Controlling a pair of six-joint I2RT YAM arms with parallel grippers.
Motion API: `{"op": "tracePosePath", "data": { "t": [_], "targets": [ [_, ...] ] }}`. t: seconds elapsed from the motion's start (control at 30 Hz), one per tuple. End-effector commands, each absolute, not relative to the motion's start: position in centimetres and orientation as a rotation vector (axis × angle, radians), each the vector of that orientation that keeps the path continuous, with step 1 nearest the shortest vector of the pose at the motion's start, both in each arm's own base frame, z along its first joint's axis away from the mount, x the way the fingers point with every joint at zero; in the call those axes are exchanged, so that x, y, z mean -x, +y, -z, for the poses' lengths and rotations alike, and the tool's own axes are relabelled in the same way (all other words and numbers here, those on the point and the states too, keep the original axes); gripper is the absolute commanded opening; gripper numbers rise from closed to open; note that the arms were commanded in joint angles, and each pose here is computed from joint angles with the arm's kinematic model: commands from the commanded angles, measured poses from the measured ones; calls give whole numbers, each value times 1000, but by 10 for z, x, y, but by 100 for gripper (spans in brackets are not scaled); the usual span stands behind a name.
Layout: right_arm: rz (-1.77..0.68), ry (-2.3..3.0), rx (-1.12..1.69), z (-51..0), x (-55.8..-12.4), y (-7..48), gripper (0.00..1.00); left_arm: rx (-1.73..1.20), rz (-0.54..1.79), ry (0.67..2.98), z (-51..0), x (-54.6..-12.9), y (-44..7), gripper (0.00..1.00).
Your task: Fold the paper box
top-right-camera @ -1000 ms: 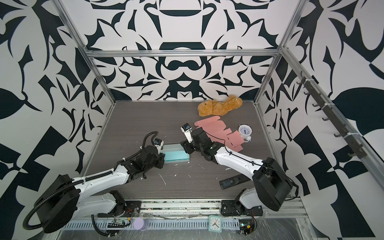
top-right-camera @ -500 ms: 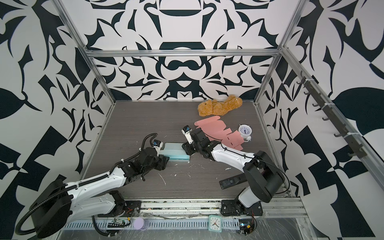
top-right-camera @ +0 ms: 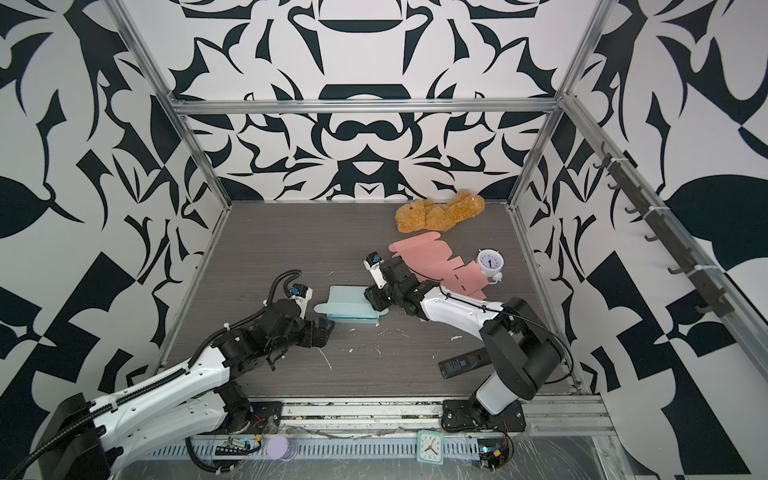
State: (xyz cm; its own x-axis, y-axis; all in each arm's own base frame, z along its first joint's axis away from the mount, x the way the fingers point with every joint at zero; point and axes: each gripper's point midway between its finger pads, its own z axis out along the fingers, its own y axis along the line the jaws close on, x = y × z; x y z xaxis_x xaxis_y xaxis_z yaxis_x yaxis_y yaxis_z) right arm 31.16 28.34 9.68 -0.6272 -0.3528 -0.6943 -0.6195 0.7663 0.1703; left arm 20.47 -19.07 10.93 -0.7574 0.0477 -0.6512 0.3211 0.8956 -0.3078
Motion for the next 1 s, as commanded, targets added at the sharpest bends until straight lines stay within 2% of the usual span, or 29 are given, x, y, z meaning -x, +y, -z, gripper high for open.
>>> {"op": "tracePosePath", "data": {
  "t": [0.0,0.17,0.4,0.6,0.97],
  "targets": [
    [-552,2263,707,-110,-320,290,58,-267,515,2367,-133,-205,-186,99],
    [-561,2263,709,-110,-321,291,58,-280,432,2376,-149,-207,-177,99],
    [-567,2268,707,-110,-320,290,58,-282,472,2398,-167,-226,-188,100],
    [-576,2274,704,-111,-319,290,57,-182,615,2478,-153,-259,-201,80],
    [-599,2272,700,-114,-312,288,57,-154,625,2553,-117,-282,-211,75]
  ]
}}
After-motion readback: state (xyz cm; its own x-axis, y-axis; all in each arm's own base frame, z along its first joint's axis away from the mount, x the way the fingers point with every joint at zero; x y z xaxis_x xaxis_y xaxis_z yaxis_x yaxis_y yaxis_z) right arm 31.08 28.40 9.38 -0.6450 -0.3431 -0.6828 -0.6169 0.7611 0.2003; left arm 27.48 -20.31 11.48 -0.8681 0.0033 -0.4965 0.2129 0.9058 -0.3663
